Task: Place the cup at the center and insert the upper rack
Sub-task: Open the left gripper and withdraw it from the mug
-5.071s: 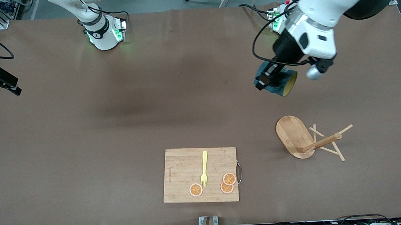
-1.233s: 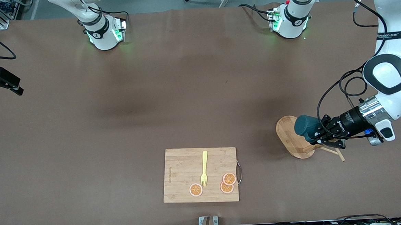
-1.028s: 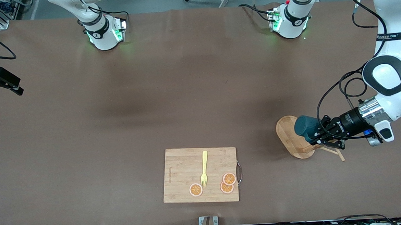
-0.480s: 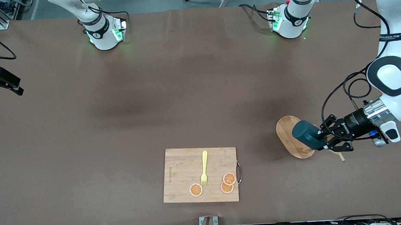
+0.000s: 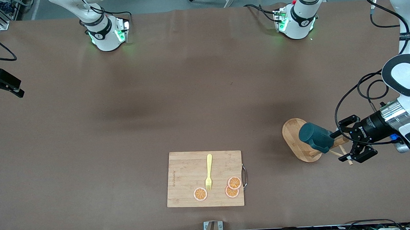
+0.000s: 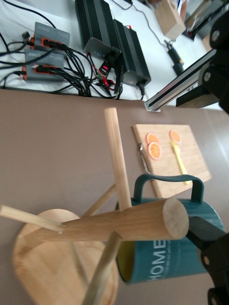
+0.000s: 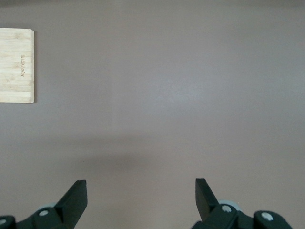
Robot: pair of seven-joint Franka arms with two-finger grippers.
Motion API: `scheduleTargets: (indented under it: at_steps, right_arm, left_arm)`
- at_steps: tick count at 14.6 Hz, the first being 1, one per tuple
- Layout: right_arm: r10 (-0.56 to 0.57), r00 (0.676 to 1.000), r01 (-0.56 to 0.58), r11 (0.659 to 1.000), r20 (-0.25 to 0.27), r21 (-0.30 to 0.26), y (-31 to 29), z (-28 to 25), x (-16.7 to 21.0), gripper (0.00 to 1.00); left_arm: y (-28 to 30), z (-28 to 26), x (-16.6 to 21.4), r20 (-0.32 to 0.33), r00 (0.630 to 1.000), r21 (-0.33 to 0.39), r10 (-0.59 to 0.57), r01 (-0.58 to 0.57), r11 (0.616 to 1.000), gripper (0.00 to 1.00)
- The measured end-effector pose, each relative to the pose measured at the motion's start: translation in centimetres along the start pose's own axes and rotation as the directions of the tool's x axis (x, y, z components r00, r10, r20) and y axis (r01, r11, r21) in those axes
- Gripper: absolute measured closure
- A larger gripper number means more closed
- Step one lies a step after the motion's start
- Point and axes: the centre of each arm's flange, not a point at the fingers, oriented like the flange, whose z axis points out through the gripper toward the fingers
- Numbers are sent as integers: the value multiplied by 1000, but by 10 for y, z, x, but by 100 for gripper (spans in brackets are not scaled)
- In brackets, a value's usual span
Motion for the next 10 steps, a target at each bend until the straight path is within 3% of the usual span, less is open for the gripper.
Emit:
scheduleTargets:
  at_steps: [5, 10]
  right_arm:
    - [-9, 1000, 9, 1000, 11, 1, -5, 1, -1, 0]
    - [-8, 1000, 8, 1000, 11, 1, -4, 1, -1, 0]
  left_arm:
    - [7, -14, -10, -91, 990, 44, 110, -107, 993, 0]
    - [7, -58, -42, -188, 943, 181, 276, -243, 953, 0]
